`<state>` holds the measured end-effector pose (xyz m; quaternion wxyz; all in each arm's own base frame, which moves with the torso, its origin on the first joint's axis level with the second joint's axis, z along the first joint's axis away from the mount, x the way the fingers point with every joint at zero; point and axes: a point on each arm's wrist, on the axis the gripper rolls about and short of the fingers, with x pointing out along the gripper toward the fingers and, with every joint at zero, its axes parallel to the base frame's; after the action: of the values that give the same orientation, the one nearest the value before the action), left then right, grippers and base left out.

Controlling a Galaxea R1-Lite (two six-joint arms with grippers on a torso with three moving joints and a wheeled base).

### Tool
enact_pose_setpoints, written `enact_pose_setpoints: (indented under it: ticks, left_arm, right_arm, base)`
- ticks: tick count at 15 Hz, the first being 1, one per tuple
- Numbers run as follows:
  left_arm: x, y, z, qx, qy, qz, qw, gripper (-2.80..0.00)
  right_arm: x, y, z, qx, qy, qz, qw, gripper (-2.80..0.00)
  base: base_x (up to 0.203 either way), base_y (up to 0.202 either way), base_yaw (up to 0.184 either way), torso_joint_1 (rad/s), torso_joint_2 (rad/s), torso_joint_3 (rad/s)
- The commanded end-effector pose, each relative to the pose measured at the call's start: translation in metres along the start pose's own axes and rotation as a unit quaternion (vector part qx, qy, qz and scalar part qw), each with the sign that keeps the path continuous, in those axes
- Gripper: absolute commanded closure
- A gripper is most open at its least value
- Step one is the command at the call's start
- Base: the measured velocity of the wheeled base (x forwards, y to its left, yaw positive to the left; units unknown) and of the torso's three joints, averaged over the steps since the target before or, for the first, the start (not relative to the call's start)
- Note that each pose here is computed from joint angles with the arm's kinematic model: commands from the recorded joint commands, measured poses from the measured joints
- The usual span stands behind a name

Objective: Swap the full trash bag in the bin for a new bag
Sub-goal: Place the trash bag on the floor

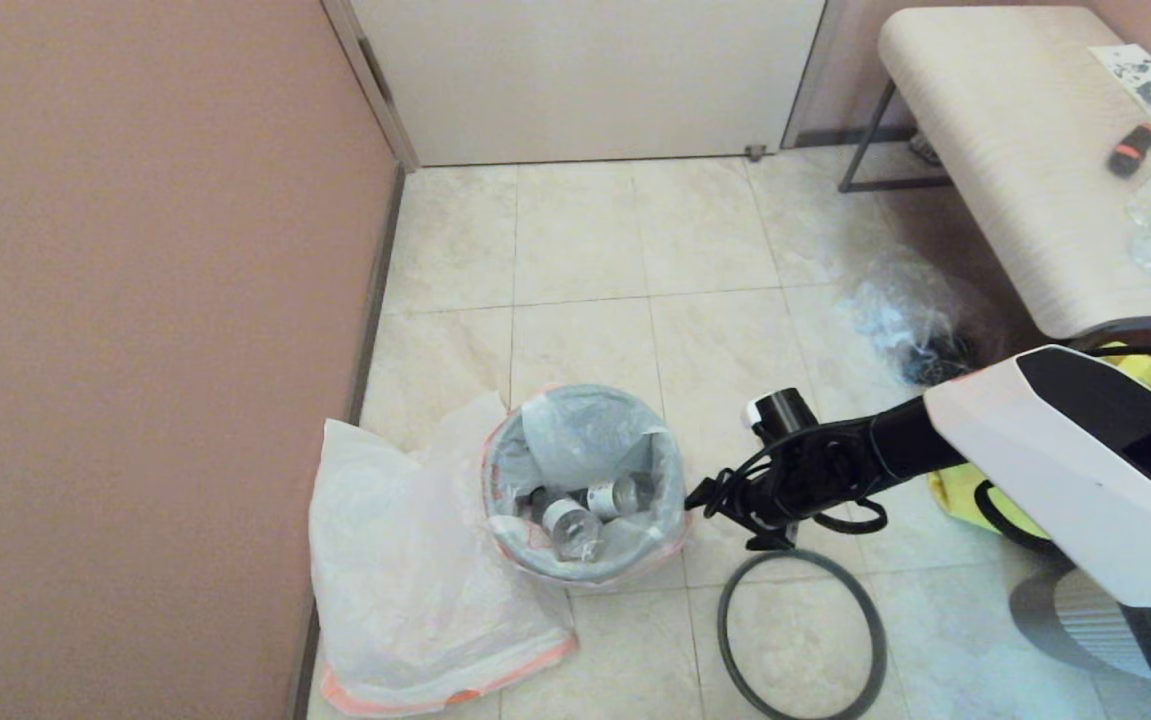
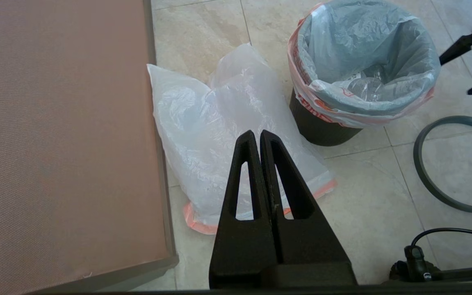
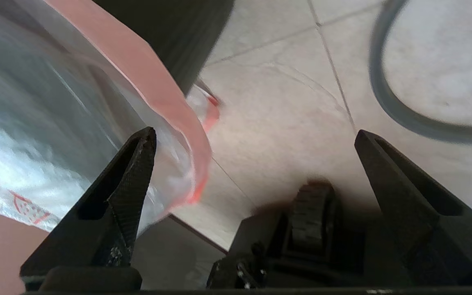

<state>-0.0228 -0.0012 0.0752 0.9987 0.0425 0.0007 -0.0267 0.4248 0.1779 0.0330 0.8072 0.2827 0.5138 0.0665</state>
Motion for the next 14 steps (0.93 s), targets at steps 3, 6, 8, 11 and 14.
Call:
enact_pose_setpoints:
  ticks: [3, 6, 8, 11, 14]
  left_arm:
    - [0.000, 0.000, 0.000, 0.000, 0.000, 0.000, 1.0000, 0.00]
    - [0.000, 0.000, 0.000, 0.000, 0.000, 0.000, 1.0000, 0.00]
    - [0.000, 0.000, 0.000, 0.000, 0.000, 0.000, 1.0000, 0.00]
    - [0.000, 0.000, 0.000, 0.000, 0.000, 0.000, 1.0000, 0.00]
    - [0.000, 0.000, 0.000, 0.000, 0.000, 0.000, 1.0000, 0.00]
  right_arm:
    - [0.012, 0.012, -0.009, -0.013, 0.006, 0.010, 1.000, -2.80]
    - [0.024, 0.010, -0.014, -0.015, 0.015, 0.006, 1.000, -2.80]
    - [0.028, 0.009, -0.013, -0.015, 0.014, 0.006, 1.000, -2.80]
    - [0.032, 0.013, -0.008, -0.018, 0.006, 0.010, 1.000, -2.80]
    - [0.034, 0.018, -0.003, -0.025, -0.004, 0.018, 1.000, -2.80]
  base:
    - [0.000, 0.000, 0.000, 0.000, 0.00, 0.000]
    - [0.000, 0.000, 0.000, 0.000, 0.00, 0.000]
    - [0.000, 0.000, 0.000, 0.000, 0.00, 0.000]
    - [0.000, 0.000, 0.000, 0.000, 0.00, 0.000]
    - [0.000, 0.000, 0.000, 0.000, 0.00, 0.000]
